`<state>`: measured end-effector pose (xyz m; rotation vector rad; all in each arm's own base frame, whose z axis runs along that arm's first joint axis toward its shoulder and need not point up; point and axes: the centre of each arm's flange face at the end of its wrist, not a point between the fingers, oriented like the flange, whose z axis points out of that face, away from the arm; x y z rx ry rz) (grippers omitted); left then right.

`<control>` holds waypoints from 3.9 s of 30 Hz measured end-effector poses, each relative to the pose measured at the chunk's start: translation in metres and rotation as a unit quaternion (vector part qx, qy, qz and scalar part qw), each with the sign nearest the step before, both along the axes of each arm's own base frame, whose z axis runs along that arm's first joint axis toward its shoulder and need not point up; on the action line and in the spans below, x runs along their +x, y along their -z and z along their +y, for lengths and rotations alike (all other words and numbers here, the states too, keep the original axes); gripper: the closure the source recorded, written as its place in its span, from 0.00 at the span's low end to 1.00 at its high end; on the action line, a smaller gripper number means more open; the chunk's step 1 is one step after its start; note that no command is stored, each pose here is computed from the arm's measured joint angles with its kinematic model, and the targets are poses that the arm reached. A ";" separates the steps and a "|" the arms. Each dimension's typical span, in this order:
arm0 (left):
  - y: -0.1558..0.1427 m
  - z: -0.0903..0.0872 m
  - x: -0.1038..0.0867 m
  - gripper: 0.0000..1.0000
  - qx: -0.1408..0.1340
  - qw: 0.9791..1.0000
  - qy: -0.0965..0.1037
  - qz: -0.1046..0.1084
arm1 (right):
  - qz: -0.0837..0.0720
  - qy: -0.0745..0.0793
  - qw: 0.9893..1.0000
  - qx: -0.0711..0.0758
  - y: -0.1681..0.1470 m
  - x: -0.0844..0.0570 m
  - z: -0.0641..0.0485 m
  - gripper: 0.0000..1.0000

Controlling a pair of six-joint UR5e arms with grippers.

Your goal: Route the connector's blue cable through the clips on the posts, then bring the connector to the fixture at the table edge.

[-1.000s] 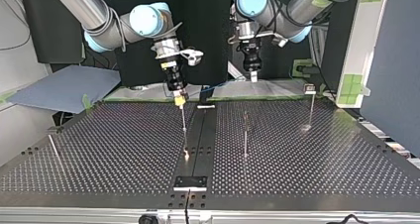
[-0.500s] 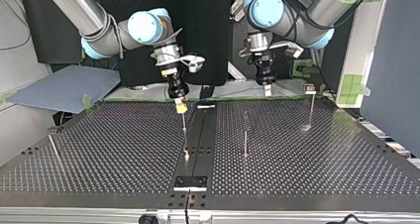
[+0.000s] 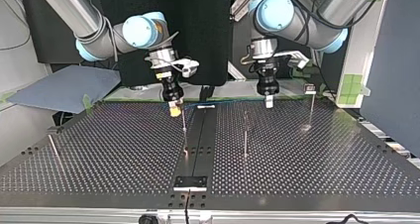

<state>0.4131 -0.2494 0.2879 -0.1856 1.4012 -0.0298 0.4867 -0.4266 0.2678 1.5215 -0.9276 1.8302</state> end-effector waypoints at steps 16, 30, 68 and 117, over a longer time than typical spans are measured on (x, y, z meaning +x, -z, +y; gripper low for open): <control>0.023 0.002 0.028 1.00 0.010 1.000 0.024 0.016 | -0.005 0.000 1.000 0.001 -0.004 -0.003 -0.009 1.00; 0.031 0.010 0.045 1.00 0.017 0.999 0.037 0.031 | -0.011 -0.009 1.000 0.009 -0.001 -0.001 -0.016 1.00; 0.025 0.014 0.087 1.00 0.025 0.998 0.044 0.033 | -0.015 -0.005 1.000 0.016 0.008 -0.001 -0.041 1.00; 0.027 0.029 0.120 0.00 0.024 0.997 0.048 0.056 | -0.016 0.008 1.000 0.015 0.012 -0.020 -0.079 1.00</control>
